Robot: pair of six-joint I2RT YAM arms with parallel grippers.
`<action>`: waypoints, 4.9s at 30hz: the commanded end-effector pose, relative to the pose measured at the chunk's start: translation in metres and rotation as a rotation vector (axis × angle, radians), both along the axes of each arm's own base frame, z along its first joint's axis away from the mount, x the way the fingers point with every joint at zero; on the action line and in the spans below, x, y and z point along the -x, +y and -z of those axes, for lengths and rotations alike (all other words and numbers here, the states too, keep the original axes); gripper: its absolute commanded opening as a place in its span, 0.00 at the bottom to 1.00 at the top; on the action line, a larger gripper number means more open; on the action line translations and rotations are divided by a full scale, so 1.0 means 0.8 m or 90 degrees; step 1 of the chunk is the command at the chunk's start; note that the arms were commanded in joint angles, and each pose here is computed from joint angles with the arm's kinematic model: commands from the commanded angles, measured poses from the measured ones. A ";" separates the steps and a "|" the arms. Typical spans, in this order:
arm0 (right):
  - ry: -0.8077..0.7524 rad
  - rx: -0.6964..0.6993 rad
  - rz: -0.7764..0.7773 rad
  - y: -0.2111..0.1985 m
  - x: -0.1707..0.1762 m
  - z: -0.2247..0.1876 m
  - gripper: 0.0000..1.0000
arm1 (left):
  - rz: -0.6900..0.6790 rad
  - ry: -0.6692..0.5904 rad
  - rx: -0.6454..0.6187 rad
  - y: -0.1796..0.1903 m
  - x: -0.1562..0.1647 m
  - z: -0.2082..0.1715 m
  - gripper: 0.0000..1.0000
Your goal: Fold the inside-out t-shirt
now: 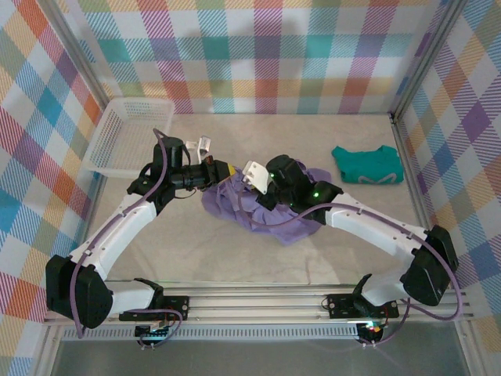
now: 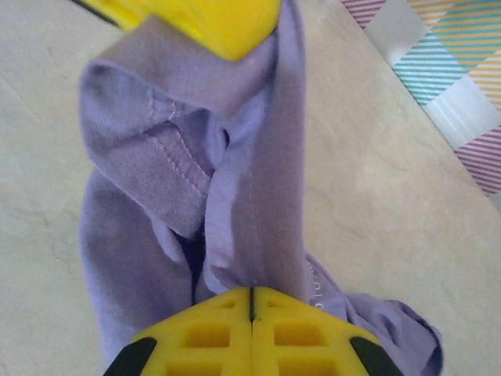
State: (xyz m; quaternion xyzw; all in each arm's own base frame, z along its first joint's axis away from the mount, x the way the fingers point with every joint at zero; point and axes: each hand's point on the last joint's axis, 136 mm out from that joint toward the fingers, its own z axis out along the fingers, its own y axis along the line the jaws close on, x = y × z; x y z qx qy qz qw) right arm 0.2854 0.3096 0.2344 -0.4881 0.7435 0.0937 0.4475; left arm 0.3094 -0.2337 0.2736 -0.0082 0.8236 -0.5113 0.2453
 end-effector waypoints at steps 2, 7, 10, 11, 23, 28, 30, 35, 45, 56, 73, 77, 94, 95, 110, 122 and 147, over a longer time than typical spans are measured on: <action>0.087 -0.222 -0.030 -0.011 0.023 -0.075 0.00 | -0.006 -0.019 -0.017 0.000 -0.006 -0.005 0.00; 0.202 -0.402 -0.047 -0.032 0.028 -0.109 0.00 | -0.026 -0.019 -0.040 0.006 -0.011 0.004 0.00; 0.236 -0.421 -0.046 -0.027 0.028 -0.106 0.00 | -0.028 -0.026 -0.050 0.008 -0.011 0.006 0.00; 0.248 -0.429 -0.044 -0.026 0.027 -0.106 0.00 | -0.028 -0.030 -0.053 0.008 -0.011 0.007 0.01; 0.346 -0.480 -0.016 -0.005 0.006 -0.101 0.00 | -0.054 -0.103 -0.203 0.021 0.020 0.038 0.33; 0.360 -0.485 -0.011 -0.001 0.002 -0.098 0.00 | -0.025 -0.126 -0.242 0.008 0.036 0.047 0.40; 0.358 -0.485 -0.007 -0.001 0.000 -0.098 0.00 | -0.009 -0.125 -0.256 0.001 0.040 0.055 0.40; 0.355 -0.482 -0.004 0.000 -0.004 -0.100 0.00 | 0.023 -0.112 -0.270 -0.018 0.050 0.074 0.40; 0.365 -0.479 -0.004 0.001 -0.003 -0.094 0.00 | 0.000 -0.123 -0.334 -0.033 0.022 0.088 0.46; 0.355 -0.466 0.012 -0.004 -0.005 -0.088 0.00 | -0.001 -0.137 -0.386 -0.040 -0.006 0.103 0.48; 0.202 -0.301 0.105 -0.054 -0.025 -0.051 0.00 | 0.046 -0.120 0.034 -0.026 0.043 -0.039 0.00; 0.213 -0.286 0.123 -0.059 -0.025 -0.039 0.00 | 0.026 -0.103 0.003 -0.007 0.042 -0.025 0.00; 0.335 -0.211 0.197 -0.077 0.001 0.032 0.25 | 0.003 -0.103 -0.053 -0.006 0.031 -0.003 0.00; 0.343 -0.215 0.193 -0.077 0.006 0.032 0.27 | 0.005 -0.104 -0.052 -0.008 0.031 -0.004 0.00; 0.283 -0.238 0.121 -0.051 0.052 -0.013 0.46 | 0.022 -0.102 -0.066 -0.024 0.030 -0.001 0.00; 0.218 -0.158 0.281 -0.043 0.007 0.009 0.57 | 0.025 -0.103 -0.074 -0.026 0.031 0.000 0.00; 0.405 -0.381 0.043 -0.051 0.052 -0.040 0.05 | -0.031 -0.089 -0.098 0.002 0.024 0.006 0.00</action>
